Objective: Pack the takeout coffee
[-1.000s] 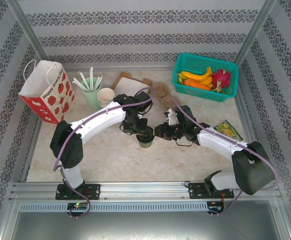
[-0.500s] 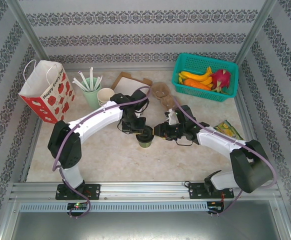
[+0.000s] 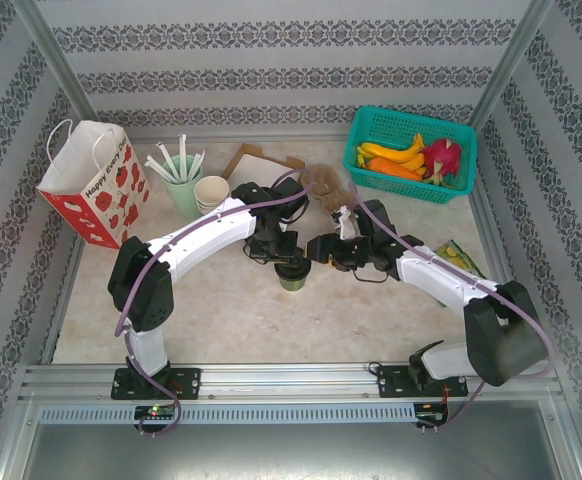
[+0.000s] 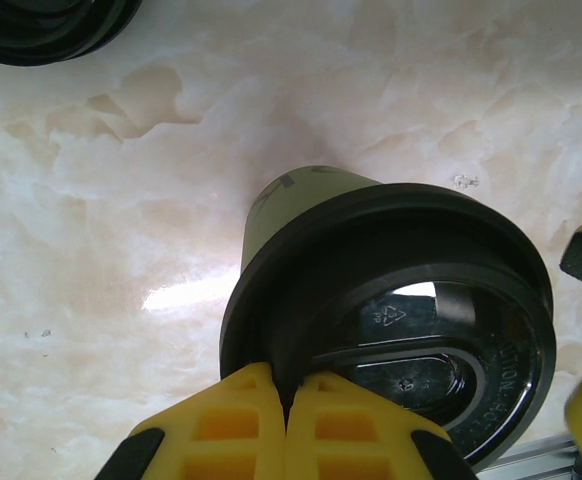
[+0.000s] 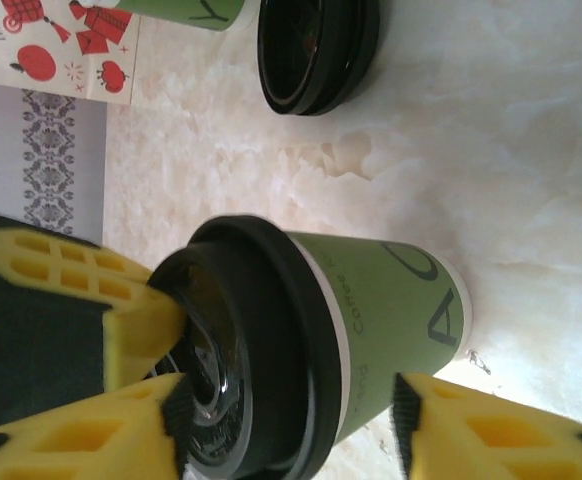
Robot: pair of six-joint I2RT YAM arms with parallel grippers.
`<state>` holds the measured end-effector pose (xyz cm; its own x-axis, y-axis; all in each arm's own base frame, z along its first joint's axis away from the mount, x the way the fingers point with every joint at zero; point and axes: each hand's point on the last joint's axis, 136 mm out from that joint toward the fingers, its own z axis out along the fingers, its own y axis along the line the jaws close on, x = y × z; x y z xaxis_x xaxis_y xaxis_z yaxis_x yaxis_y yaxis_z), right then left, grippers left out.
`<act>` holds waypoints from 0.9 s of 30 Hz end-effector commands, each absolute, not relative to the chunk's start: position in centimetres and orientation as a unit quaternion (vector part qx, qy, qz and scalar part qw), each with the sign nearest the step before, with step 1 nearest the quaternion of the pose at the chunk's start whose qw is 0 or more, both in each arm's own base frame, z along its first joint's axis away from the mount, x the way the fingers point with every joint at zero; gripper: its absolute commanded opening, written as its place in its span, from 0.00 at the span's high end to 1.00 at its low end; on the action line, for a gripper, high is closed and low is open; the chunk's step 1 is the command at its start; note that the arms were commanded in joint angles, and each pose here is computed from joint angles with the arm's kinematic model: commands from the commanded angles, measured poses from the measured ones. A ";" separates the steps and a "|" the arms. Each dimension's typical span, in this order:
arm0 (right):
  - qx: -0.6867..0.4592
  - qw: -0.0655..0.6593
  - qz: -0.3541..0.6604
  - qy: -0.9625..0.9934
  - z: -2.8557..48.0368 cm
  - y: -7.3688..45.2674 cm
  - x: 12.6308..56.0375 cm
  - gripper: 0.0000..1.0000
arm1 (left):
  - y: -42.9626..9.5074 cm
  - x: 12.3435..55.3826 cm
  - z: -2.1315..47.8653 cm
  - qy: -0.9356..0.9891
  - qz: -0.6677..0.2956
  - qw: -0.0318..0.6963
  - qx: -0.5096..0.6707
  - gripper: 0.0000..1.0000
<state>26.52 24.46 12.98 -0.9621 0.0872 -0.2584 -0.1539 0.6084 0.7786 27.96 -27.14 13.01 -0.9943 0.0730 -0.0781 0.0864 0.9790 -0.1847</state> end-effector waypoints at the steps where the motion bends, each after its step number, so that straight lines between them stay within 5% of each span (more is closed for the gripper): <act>1: -0.054 0.176 0.433 0.882 13.2 24.3 26.0 0.36 | -26.3 27.5 10.7 0.998 -0.048 0.013 0.040 1.00; 27: -0.165 0.206 0.428 0.864 11.8 26.5 22.5 0.37 | -26.6 27.1 10.0 0.998 -0.051 0.004 0.043 1.00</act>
